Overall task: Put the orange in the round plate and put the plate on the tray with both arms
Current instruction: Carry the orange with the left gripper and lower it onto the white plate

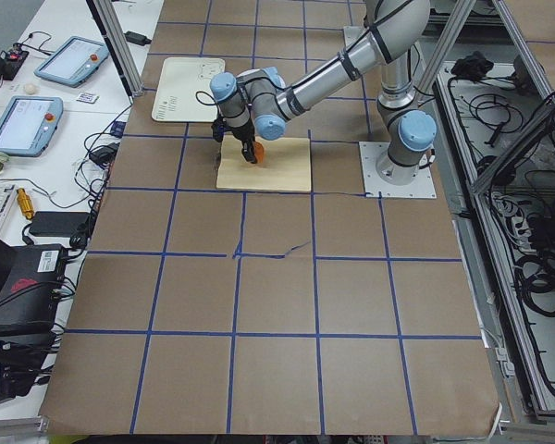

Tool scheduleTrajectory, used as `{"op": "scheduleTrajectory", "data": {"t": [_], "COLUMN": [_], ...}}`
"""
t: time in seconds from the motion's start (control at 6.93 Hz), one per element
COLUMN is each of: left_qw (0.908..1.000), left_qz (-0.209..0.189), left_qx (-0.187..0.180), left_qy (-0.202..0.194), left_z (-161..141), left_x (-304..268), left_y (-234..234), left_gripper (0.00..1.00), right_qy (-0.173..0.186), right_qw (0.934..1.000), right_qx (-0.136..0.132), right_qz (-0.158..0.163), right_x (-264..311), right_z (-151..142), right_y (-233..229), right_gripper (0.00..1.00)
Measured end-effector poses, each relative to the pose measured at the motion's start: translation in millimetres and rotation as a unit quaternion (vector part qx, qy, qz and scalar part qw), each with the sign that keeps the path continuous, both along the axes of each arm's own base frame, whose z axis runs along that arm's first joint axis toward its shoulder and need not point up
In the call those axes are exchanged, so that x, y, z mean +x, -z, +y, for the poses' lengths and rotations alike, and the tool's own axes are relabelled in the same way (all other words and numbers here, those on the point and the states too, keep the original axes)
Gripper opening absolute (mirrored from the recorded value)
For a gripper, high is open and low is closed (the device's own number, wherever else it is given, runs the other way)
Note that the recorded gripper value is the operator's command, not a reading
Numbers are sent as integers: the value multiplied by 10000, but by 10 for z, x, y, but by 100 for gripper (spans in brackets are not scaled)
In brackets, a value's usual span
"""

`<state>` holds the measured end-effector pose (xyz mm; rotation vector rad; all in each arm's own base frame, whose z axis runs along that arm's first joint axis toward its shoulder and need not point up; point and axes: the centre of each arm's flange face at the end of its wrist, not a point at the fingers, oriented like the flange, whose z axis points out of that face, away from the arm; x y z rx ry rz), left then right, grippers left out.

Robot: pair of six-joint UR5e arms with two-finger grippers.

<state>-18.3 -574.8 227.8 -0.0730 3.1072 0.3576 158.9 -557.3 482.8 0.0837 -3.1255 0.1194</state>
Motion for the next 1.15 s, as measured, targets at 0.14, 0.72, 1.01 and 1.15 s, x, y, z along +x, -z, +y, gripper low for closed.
{"op": "scheduleTrajectory", "data": {"t": [0.14, 0.72, 1.01, 1.15], "left_qw": [9998, 9923, 9800, 9749], "left_qz": [35, 319, 747, 920], "left_qx": [-158, -678, -897, -905], "left_qy": [-65, -991, -1612, -1813], "left_z": [-154, -391, -334, -262], "left_x": [-38, -1297, -2172, -2575], "left_y": [-224, -592, -452, -346], "left_gripper": [0, 0, 0, 10], "right_qy": [1, 0, -6, -13], "right_qw": [10000, 10000, 10000, 10000], "right_qx": [1, 2, 13, 15], "right_qz": [3, 6, 9, 13], "right_x": [-1, -5, -8, -10], "right_z": [0, -1, 0, 0], "right_y": [0, 0, 3, 3], "right_gripper": [100, 100, 100, 100]}}
